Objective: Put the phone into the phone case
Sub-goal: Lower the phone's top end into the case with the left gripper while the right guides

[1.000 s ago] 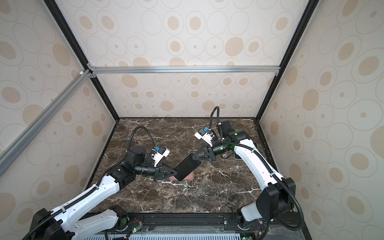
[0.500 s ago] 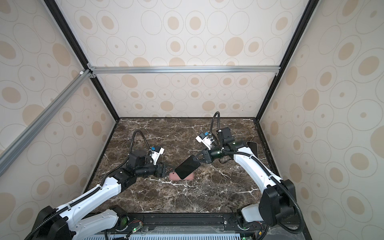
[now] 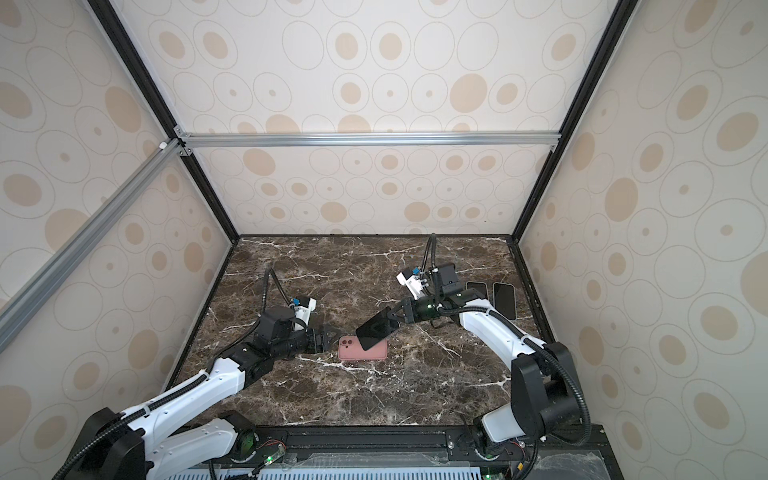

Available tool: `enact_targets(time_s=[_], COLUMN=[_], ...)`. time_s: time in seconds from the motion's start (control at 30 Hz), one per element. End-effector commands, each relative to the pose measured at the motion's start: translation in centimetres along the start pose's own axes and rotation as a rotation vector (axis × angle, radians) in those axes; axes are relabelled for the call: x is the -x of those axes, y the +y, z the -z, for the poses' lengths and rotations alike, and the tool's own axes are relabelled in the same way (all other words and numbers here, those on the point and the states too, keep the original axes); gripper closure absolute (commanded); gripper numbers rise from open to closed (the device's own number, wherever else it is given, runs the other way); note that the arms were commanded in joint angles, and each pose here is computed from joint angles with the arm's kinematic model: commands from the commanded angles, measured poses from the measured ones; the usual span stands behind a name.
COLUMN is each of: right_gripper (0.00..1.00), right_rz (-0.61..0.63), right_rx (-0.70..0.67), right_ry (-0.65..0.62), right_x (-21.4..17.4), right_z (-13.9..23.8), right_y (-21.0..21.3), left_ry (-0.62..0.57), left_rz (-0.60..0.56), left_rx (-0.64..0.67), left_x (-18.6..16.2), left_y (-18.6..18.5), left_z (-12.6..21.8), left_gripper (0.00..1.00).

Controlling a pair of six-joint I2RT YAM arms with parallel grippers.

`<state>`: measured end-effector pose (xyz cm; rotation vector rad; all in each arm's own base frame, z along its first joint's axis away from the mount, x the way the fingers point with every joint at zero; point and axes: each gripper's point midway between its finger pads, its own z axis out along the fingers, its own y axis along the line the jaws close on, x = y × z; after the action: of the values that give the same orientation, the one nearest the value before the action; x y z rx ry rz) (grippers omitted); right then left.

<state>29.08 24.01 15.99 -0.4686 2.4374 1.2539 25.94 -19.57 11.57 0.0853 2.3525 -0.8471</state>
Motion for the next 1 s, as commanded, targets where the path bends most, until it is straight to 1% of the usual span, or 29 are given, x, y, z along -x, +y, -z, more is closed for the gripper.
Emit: enact_targets(time_s=[0.0, 0.1, 0.17, 0.37, 0.5, 0.73, 0.97], right_gripper=[1.00, 1.00, 1.00, 1.00, 1.00, 1.00, 1.00], right_rz=[-0.051, -0.111, -0.136, -0.177, -0.222, -0.257, -0.275], right_rx=[0.002, -0.008, -0.011, -0.050, -0.039, -0.021, -0.006], right_ry=[-0.103, -0.134, -0.151, -0.188, -0.209, -0.163, -0.145], right_x=[1.9, 1.6, 1.4, 0.9, 0.8, -0.4, -1.1], right_z=[-0.7, -1.4, -1.8, -2.7, -3.2, -4.4, -4.3], right_y=[0.1, -0.6, -0.8, -1.3, -1.6, -1.5, -0.9], left_ry=[-0.020, 0.000, 0.008, 0.018, 0.035, 0.049, 0.067], left_rz=[0.032, 0.043, 0.054, 0.079, 0.084, 0.096, 0.103], left_rx=[0.005, 0.016, 0.023, 0.011, 0.008, 0.006, -0.025], left_x=[0.4, -0.3, -0.7, -1.9, -2.6, -3.5, -4.4], left_y=[0.4, 0.9, 1.3, 2.0, 2.3, 2.9, 3.0], left_z=[-0.4, -1.0, -1.3, -2.1, -2.6, -3.4, -4.2], left_gripper=[0.32, 0.35, 0.36, 0.38, 0.41, 0.49, 0.53])
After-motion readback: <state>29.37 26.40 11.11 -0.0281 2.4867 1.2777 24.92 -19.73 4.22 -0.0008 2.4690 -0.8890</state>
